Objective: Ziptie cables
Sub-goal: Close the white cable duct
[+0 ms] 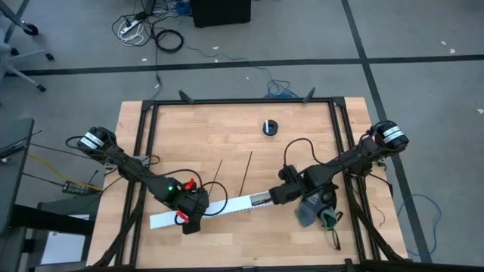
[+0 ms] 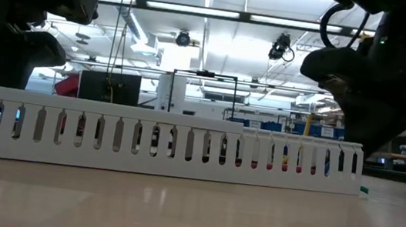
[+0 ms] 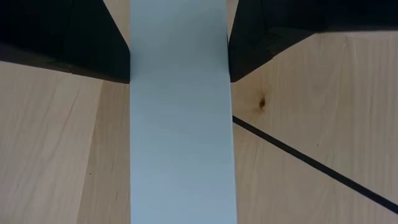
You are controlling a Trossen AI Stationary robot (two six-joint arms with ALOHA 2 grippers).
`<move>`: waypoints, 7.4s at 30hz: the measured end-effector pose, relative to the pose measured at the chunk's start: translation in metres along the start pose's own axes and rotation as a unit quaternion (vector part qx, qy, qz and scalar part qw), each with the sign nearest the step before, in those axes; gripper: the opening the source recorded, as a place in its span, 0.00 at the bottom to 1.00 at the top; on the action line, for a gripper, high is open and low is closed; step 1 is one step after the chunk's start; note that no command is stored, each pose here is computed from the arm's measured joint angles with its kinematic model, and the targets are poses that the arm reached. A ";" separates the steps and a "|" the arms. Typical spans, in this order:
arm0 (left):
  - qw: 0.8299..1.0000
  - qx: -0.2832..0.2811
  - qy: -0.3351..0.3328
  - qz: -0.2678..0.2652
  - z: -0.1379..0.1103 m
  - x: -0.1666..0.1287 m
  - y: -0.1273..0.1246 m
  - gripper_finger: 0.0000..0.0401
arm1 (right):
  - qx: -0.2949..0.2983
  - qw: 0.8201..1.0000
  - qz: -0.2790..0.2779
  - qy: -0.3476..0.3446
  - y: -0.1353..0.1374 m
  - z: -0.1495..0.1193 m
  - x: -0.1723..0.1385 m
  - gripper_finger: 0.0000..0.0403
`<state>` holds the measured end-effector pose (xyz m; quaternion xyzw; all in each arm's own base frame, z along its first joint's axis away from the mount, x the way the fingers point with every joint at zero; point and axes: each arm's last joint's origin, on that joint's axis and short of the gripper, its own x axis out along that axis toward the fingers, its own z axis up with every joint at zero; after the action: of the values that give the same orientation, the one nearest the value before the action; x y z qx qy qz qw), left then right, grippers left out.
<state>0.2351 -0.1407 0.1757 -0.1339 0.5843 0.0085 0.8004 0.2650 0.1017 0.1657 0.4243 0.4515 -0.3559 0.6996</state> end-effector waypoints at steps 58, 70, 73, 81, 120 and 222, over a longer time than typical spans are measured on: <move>1.000 0.006 -0.013 -0.019 0.003 0.001 -0.003 0.60 | 0.020 0.998 0.058 -0.032 0.012 0.013 0.005 0.00; 0.999 0.014 -0.021 -0.042 0.010 0.014 -0.007 0.60 | 0.025 0.997 0.061 -0.033 0.013 0.013 0.006 0.00; 0.998 0.016 -0.021 -0.050 0.011 0.018 -0.009 0.60 | 0.025 0.997 0.061 -0.032 0.013 0.013 0.005 0.00; 0.999 0.011 -0.031 -0.042 0.013 0.018 -0.009 0.60 | 0.017 0.999 0.040 -0.033 0.009 0.013 0.001 0.00; 0.996 0.069 -0.046 -0.046 0.016 0.019 -0.008 0.60 | -0.462 0.854 0.239 -0.004 0.068 0.012 -0.038 0.80; 0.988 0.115 -0.072 -0.067 0.022 0.019 -0.011 0.60 | -0.550 0.816 0.177 -0.019 0.072 -0.024 0.002 0.62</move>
<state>0.2633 -0.1490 0.1663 -0.0784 0.5123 -0.1029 0.8490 0.3210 0.1508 0.1779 0.0343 0.4757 0.0738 0.8758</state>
